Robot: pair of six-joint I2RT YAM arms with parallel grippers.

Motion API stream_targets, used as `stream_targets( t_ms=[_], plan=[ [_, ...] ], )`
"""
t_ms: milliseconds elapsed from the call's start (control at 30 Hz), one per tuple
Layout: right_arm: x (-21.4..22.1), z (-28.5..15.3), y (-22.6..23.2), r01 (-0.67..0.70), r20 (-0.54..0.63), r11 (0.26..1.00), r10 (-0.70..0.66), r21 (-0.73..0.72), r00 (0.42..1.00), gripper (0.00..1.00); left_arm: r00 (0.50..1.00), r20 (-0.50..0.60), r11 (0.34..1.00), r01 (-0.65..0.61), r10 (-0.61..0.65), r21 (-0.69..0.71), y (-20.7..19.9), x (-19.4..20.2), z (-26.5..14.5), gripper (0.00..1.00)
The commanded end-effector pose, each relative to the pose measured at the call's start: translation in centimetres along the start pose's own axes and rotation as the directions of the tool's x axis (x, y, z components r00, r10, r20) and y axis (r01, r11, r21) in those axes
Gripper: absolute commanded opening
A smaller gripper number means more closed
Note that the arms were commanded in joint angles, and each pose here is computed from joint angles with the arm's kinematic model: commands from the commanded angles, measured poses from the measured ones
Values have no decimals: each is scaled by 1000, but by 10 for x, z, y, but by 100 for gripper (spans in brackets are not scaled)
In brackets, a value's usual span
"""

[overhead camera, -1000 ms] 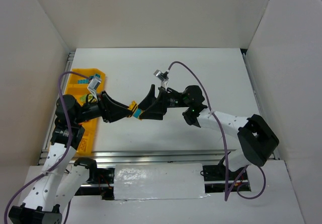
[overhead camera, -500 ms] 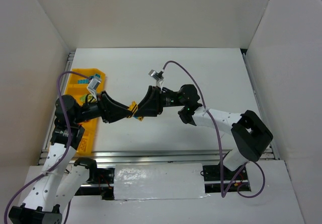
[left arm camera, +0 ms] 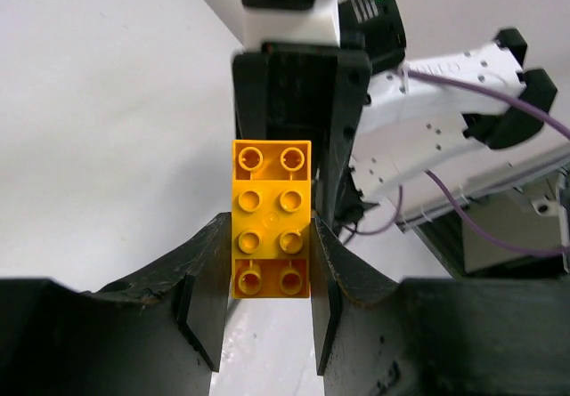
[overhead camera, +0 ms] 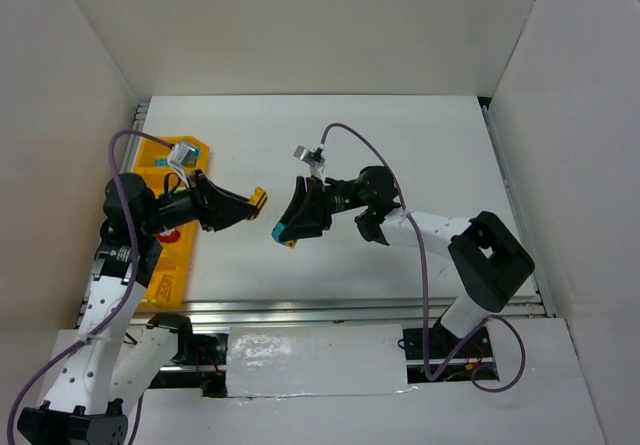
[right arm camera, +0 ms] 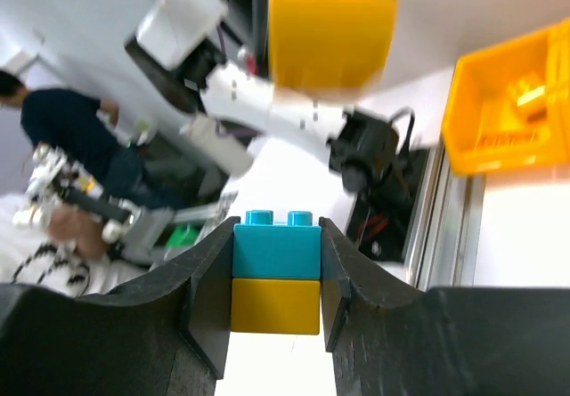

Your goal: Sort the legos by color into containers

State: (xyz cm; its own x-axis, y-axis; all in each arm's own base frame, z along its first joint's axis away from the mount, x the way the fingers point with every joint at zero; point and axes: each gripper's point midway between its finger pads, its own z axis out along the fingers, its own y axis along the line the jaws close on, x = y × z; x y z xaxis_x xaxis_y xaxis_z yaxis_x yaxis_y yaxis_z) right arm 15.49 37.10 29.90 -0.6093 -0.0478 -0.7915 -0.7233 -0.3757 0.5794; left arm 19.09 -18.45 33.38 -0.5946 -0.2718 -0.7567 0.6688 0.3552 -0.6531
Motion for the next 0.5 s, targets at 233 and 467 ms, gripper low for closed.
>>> stream_targets(
  t_ms=[233, 467],
  plan=[
    [14, -54, -49, 45, -31, 978, -40, 202, 999, 0, 970, 214, 766, 223, -113, -603, 126, -27, -57, 0],
    [13, -74, -78, 59, -50, 858, -38, 510, 998, 0, 803, 571, 88, 590, -167, -803, 220, 54, -175, 0]
  ],
)
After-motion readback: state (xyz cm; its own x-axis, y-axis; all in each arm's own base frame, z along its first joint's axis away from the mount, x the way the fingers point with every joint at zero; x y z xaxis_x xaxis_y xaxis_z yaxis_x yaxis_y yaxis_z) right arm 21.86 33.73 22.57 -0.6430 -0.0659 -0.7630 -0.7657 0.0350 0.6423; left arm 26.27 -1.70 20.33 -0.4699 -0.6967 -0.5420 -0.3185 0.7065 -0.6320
